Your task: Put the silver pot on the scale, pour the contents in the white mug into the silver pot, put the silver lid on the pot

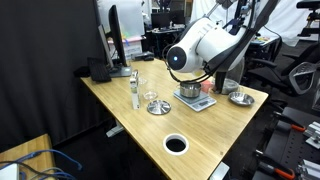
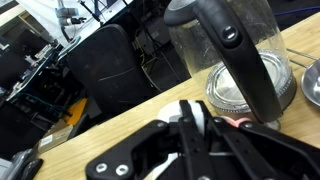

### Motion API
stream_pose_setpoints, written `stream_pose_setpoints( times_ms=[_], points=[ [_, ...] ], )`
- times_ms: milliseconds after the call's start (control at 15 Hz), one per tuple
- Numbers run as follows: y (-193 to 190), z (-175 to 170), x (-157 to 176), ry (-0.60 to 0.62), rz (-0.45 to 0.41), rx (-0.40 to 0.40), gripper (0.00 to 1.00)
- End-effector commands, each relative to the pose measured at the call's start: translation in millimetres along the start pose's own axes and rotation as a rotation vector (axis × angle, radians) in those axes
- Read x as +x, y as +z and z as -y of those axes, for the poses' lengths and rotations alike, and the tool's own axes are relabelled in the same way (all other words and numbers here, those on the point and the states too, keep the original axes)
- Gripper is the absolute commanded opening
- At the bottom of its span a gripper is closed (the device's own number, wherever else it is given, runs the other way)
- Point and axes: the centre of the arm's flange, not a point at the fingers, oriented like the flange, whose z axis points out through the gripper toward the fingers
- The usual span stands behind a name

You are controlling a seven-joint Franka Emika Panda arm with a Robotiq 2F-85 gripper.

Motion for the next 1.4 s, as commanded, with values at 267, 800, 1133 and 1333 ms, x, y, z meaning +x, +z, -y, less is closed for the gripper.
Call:
stream_pose_setpoints(
  times_ms=[267, 800, 1133, 1333],
  points=[
    [-3, 3, 7, -0.039, 0.067, -0.098, 0.02],
    [-1, 9, 18, -0.073, 0.145, -0.14, 0.02],
    [-6, 14, 32, -0.083, 0.168, -0.163, 0.02],
    [-11, 12, 39, -0.089, 0.191, -0.193, 0.02]
  ],
)
